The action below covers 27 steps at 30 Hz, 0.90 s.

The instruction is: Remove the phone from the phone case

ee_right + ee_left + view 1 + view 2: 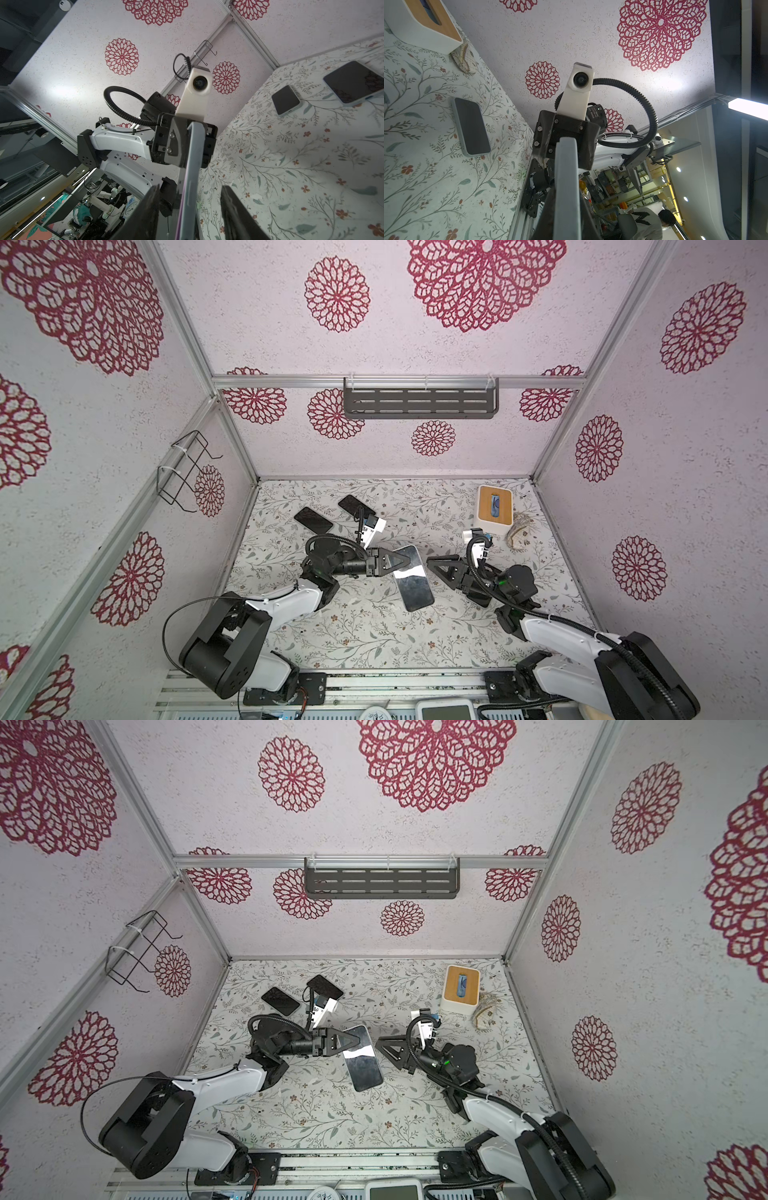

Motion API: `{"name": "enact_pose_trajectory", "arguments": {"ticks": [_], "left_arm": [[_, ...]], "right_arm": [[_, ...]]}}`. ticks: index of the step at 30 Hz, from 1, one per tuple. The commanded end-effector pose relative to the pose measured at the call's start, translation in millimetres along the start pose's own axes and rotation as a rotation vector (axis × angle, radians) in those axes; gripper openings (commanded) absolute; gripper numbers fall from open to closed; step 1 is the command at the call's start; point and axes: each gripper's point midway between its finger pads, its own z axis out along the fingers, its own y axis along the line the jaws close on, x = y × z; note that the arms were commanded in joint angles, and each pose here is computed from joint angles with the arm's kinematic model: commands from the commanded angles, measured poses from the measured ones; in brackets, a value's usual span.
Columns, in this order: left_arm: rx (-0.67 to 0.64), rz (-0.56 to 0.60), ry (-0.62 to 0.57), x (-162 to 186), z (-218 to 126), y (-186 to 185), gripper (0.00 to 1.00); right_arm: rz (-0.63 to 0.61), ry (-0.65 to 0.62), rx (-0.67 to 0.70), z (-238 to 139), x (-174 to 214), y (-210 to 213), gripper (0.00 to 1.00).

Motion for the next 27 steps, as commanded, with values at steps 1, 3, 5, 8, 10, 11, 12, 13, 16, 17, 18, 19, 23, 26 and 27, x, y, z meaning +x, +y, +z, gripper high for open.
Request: {"name": "enact_pose_trajectory", "arguments": {"ticks": [1, 3, 5, 8, 10, 11, 12, 13, 16, 17, 18, 19, 23, 26, 27], "left_arm": [[0.087, 0.071, -0.019, -11, -5, -26, 0.00], [0.099, 0.071, -0.027, -13, -9, -30, 0.00], [0.099, 0.070, -0.030, -14, -11, -30, 0.00], [0.099, 0.062, -0.026, -15, -10, -29, 0.00], [0.109, 0.052, -0.024, -17, -8, -28, 0.00], [0.118, 0.050, -0.023, -18, -7, -29, 0.00], [0.127, 0.042, -0.023, -19, -5, -29, 0.00], [0.138, 0.036, -0.022, -19, -4, -29, 0.00], [0.167, 0.032, -0.024, -21, -2, -30, 0.00], [0.168, 0.023, -0.020, -20, -1, -29, 0.00], [0.167, 0.024, -0.023, -21, 0, -28, 0.00], [0.168, 0.026, -0.024, -21, 0, -28, 0.00], [0.169, 0.030, -0.025, -22, 1, -29, 0.00], [0.166, 0.025, -0.022, -21, 1, -26, 0.00], [0.166, 0.025, -0.022, -21, 1, -26, 0.00]], "right_arm": [[-0.081, -0.039, 0.087, -9, -10, -1, 0.54], [-0.083, -0.046, 0.102, -16, -6, 1, 0.56], [-0.078, -0.040, 0.096, -23, 2, 5, 0.59], [-0.051, -0.009, 0.062, -28, 18, 7, 0.60], [-0.024, 0.008, 0.048, -30, 28, 6, 0.60], [-0.020, 0.007, 0.042, -29, 29, 6, 0.60], [-0.015, 0.011, 0.036, -29, 31, 6, 0.60], [-0.011, 0.018, 0.026, -27, 33, 7, 0.60], [-0.001, 0.020, -0.005, -25, 36, 10, 0.60], [0.002, 0.024, -0.009, -25, 37, 10, 0.59], [0.003, 0.026, -0.010, -25, 39, 9, 0.59], [0.004, 0.024, -0.009, -25, 40, 8, 0.59], [0.005, 0.019, -0.010, -27, 43, 8, 0.58], [0.005, 0.020, -0.014, -29, 44, 9, 0.58], [0.003, 0.018, -0.018, -29, 44, 10, 0.58]]}}
